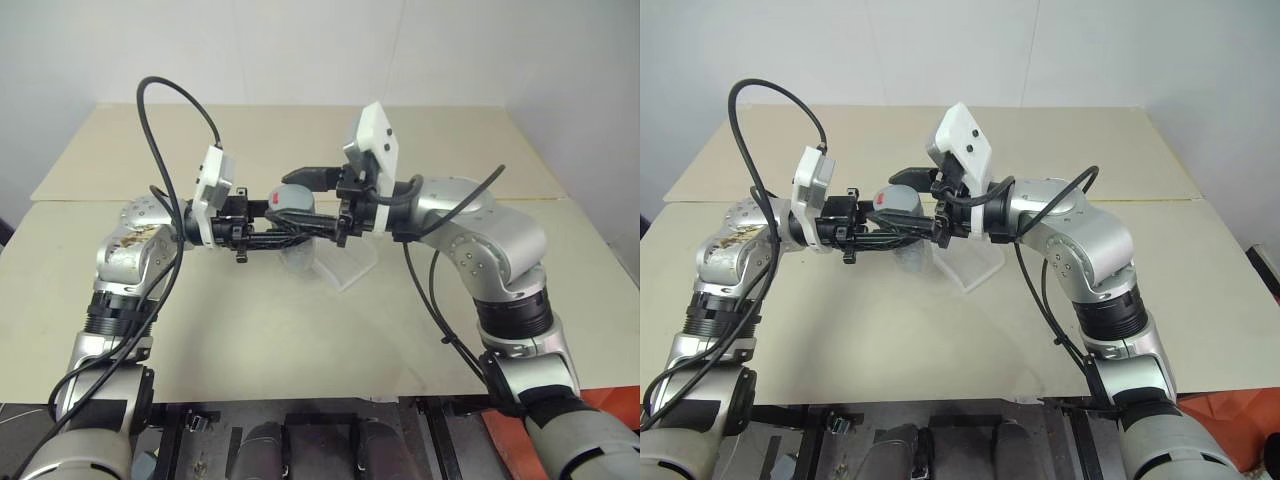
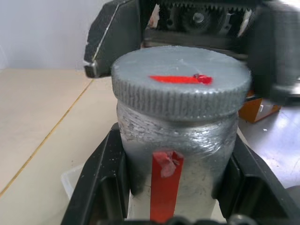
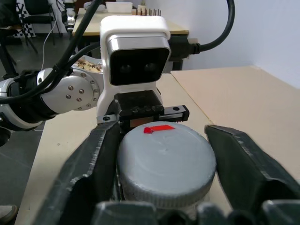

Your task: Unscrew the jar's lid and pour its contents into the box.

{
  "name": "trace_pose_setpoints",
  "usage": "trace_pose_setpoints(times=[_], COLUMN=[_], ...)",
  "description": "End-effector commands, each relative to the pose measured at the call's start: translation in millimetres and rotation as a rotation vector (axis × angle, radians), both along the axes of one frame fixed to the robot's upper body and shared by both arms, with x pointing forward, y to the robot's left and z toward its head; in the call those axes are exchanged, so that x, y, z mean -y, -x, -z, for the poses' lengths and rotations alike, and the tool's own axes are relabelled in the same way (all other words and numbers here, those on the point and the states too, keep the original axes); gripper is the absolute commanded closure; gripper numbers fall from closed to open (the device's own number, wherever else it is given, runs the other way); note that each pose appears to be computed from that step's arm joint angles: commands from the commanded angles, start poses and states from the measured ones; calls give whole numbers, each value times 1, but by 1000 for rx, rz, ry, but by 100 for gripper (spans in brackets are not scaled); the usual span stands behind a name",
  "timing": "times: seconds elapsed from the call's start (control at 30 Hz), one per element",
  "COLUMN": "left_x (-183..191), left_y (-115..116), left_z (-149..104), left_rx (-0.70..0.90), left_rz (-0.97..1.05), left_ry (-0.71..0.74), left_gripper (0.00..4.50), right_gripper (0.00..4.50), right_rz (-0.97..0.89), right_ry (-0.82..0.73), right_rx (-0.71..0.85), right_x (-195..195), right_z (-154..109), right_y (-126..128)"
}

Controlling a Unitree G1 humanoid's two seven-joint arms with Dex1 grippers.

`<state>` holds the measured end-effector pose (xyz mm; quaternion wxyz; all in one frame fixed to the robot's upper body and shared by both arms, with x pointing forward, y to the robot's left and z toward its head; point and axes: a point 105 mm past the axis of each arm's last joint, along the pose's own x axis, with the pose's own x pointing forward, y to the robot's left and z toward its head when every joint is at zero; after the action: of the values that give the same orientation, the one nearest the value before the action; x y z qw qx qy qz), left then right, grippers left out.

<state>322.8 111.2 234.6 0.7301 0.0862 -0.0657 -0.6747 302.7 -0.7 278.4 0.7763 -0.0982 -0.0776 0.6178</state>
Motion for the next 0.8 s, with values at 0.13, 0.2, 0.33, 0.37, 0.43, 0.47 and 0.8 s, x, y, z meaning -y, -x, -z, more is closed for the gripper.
trace_pose_setpoints(times=[0.13, 0.2, 0.33, 0.37, 0.43, 0.47, 0.8], left_x=[-3, -3, 5, 7, 10, 12, 4], left_y=[21, 33, 55, 59, 66, 68, 58], left_z=[-18, -20, -24, -25, -26, -26, -17], left_rx=[73, 70, 57, 49, 47, 45, 27], left_rz=[125, 214, 364, 386, 423, 435, 352], left_ry=[7, -22, -42, -41, -52, -56, -66], left_gripper=[254, 254, 254, 254, 254, 254, 254], right_gripper=[175, 175, 175, 175, 175, 175, 91], right_rz=[-263, -414, -733, -775, -804, -806, -667], right_ry=[-66, -23, 94, 108, 139, 151, 121], right_rx=[3, 11, 42, 46, 77, 92, 145], right_x=[1, 2, 3, 2, -5, -9, -7], right_z=[-20, -16, -6, -5, -2, 0, -2], right_y=[19, 26, 38, 38, 35, 33, 10])
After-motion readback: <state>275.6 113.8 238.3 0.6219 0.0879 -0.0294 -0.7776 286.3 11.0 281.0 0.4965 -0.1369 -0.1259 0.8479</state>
